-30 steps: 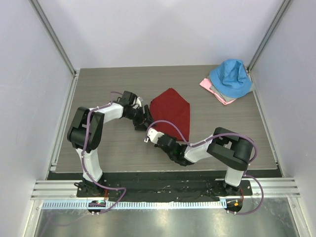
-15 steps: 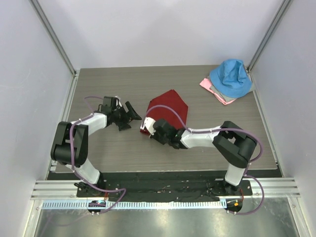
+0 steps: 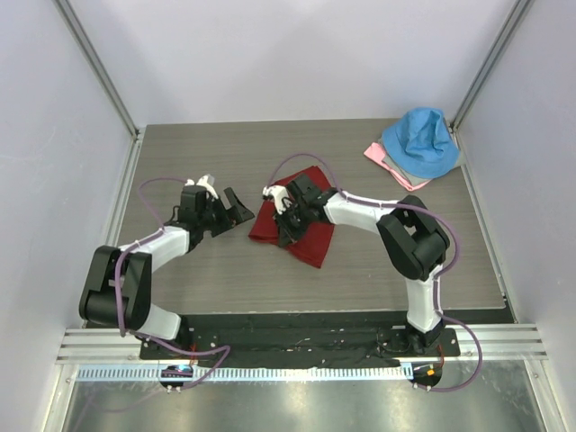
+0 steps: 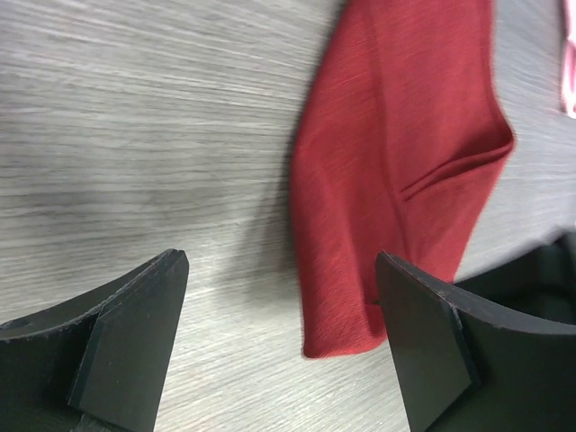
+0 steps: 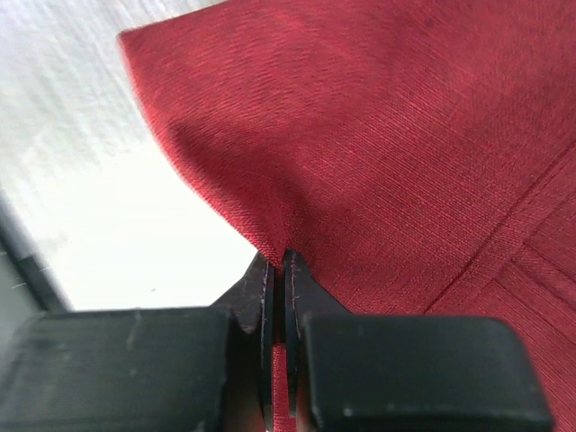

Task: Fold the napkin, place the utensils inside, and roll it up
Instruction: Roll the napkin with the utensil

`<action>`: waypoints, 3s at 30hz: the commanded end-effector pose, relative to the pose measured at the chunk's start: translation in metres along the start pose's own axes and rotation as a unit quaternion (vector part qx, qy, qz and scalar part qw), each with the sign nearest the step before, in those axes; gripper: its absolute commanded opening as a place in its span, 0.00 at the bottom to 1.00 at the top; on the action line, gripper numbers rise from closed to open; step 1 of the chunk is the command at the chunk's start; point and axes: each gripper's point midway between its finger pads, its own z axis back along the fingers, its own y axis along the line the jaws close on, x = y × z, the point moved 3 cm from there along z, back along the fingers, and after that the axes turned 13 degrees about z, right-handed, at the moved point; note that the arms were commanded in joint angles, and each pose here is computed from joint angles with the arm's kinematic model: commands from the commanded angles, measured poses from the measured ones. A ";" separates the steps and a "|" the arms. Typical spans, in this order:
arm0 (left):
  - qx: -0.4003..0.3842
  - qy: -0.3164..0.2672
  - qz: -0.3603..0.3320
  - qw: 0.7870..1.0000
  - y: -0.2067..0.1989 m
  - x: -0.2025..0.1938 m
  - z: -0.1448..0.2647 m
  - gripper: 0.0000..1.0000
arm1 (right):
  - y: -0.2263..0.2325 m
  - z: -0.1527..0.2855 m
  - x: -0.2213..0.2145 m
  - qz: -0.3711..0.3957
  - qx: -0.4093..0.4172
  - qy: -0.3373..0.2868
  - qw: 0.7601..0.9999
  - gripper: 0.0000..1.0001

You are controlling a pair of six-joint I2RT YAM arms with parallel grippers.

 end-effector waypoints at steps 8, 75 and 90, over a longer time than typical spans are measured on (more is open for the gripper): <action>-0.079 -0.020 -0.094 0.992 -0.034 -0.010 0.012 0.91 | -0.002 0.009 0.004 -0.194 0.166 -0.002 0.967 0.01; 0.036 0.145 -0.106 0.983 -0.028 -0.063 -0.016 0.00 | -0.031 0.062 0.029 -0.098 0.018 -0.103 0.990 0.63; 0.045 0.161 -0.095 0.981 -0.031 -0.064 -0.014 0.00 | -0.004 0.038 0.026 0.105 -0.143 -0.125 0.976 0.85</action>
